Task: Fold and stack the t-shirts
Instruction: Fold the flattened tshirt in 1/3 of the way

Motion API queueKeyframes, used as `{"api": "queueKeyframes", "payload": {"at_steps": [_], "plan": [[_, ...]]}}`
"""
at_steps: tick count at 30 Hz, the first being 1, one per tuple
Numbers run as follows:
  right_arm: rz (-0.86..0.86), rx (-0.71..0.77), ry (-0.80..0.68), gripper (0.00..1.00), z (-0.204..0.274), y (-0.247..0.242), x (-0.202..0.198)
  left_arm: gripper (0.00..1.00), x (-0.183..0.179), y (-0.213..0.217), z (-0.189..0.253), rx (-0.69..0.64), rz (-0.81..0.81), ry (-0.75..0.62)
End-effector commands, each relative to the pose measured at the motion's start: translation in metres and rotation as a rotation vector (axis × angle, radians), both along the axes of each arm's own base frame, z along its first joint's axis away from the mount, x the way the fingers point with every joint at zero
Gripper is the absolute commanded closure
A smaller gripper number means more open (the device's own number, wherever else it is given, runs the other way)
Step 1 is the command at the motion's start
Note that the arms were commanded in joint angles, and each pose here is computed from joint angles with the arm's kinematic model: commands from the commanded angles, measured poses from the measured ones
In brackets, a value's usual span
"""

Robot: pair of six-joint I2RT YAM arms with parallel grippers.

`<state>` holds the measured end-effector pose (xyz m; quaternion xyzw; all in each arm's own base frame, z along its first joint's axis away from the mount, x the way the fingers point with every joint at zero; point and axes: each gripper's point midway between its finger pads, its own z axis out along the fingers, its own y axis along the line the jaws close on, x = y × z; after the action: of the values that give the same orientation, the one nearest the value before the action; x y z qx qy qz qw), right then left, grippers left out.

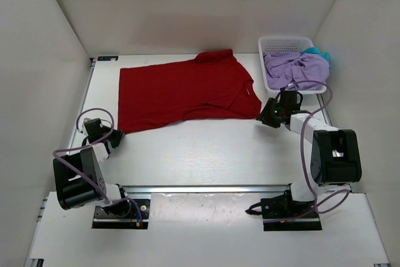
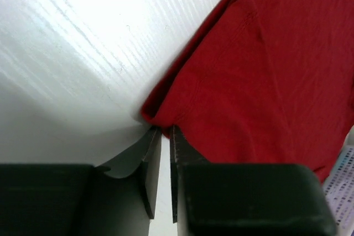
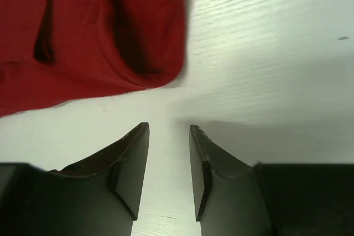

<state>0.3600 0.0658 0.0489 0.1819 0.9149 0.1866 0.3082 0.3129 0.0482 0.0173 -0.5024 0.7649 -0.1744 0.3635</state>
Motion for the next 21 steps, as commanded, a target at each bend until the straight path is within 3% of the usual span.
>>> {"api": "queueKeyframes", "payload": {"at_steps": [1,9,14,16,18,21], "plan": [[0.022,0.028,-0.121,0.66,0.015,0.006,0.025,0.78,0.009,-0.003,0.004,-0.001,-0.01,-0.025],[0.013,0.055,-0.125,0.64,0.0,0.003,0.047,0.99,0.02,-0.001,0.006,0.01,-0.019,-0.03],[0.016,0.067,-0.117,0.64,-0.006,0.005,0.062,1.0,0.03,-0.001,0.011,0.03,-0.037,-0.034],[0.023,0.071,-0.138,0.71,-0.003,0.009,0.066,1.0,0.033,-0.002,0.011,0.035,-0.04,-0.033],[0.012,0.081,-0.135,0.87,-0.005,0.008,0.067,1.0,0.035,0.002,0.012,0.045,-0.038,-0.031],[-0.016,0.076,-0.115,1.0,-0.011,0.006,0.056,1.0,0.034,0.007,0.011,0.051,-0.03,-0.023]]}}
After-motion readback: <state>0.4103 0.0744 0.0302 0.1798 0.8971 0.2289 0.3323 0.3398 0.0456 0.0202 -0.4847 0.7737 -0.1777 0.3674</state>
